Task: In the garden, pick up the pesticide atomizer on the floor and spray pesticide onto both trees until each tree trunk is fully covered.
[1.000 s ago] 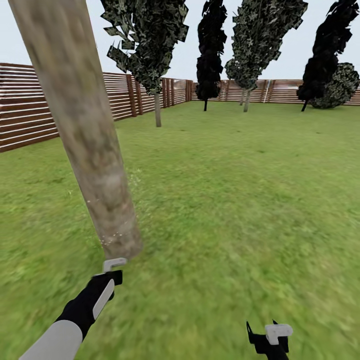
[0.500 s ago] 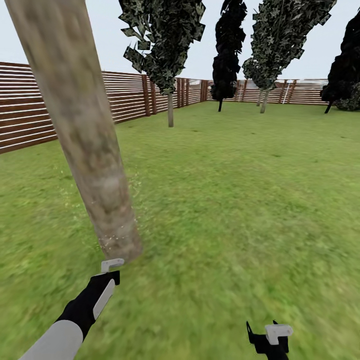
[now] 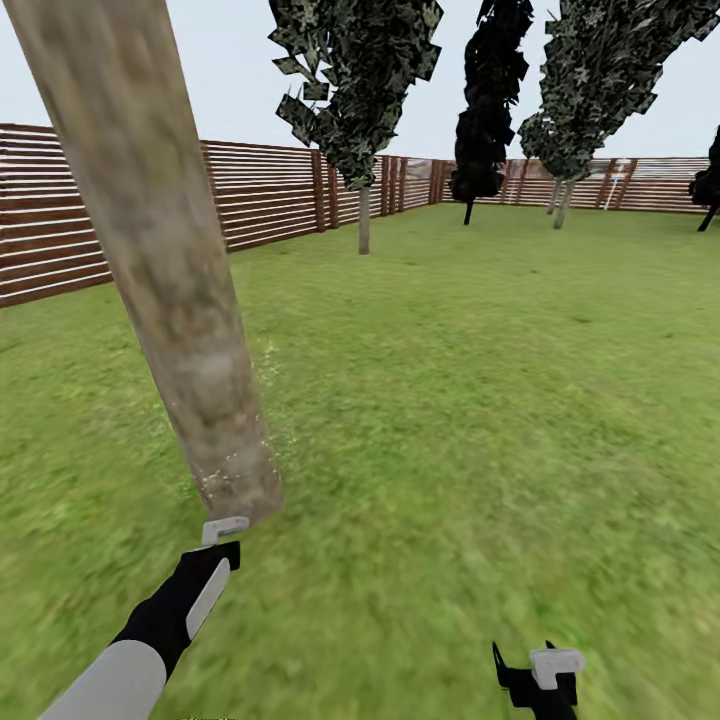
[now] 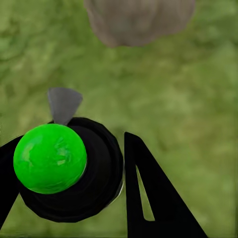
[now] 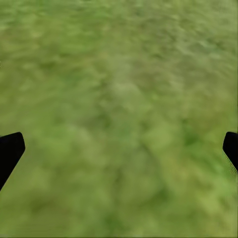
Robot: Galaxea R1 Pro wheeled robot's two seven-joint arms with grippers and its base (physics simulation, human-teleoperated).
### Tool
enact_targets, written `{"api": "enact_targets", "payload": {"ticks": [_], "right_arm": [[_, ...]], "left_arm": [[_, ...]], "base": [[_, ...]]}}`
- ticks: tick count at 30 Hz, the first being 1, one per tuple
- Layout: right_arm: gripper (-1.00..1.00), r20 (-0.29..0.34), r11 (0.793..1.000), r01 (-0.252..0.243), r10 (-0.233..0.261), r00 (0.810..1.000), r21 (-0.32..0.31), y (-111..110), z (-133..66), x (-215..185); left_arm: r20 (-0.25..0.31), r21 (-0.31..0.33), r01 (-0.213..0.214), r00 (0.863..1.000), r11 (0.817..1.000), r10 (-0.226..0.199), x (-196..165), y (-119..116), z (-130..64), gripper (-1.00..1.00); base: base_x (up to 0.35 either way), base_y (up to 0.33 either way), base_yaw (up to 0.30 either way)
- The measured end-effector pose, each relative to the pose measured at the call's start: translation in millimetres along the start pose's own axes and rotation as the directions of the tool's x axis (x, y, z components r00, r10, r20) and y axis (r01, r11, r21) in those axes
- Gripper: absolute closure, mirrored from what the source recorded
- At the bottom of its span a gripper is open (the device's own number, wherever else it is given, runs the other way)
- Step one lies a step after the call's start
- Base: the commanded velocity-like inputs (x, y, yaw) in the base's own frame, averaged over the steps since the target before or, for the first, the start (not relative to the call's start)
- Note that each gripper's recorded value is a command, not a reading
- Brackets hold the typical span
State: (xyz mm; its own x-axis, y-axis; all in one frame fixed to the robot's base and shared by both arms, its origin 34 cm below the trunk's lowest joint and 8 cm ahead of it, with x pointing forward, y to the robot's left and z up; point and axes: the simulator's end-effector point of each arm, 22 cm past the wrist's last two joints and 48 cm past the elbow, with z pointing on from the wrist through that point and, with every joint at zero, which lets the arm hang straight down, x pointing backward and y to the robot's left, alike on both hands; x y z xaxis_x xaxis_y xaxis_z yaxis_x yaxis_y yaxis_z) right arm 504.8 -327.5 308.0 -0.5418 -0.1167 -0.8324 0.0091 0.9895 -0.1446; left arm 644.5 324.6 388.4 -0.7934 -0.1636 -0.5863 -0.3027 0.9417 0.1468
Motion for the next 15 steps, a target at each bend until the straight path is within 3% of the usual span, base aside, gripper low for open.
{"api": "enact_targets", "payload": {"ticks": [4,9,15], "right_arm": [[-1.00,0.000,1.000,0.000,0.000,1.000,0.000,-0.1,0.0,0.0],[-1.00,0.000,1.000,0.000,0.000,1.000,0.000,0.0,0.0,0.0],[-1.00,0.000,1.000,0.000,0.000,1.000,0.000,-0.1,0.0,0.0]], "left_arm": [[-0.003,0.000,-0.002,1.000,1.000,0.002,0.7,0.0,0.0,1.00],[-0.067,0.002,-0.023,0.997,1.000,0.023,14.6,0.7,-0.3,1.00],[-0.070,0.002,-0.026,0.997,1.000,0.026,15.3,0.5,-0.4,1.00]], "base": [[0.096,-0.271,0.275],[0.119,-0.271,0.271],[0.128,-0.271,0.045]]}}
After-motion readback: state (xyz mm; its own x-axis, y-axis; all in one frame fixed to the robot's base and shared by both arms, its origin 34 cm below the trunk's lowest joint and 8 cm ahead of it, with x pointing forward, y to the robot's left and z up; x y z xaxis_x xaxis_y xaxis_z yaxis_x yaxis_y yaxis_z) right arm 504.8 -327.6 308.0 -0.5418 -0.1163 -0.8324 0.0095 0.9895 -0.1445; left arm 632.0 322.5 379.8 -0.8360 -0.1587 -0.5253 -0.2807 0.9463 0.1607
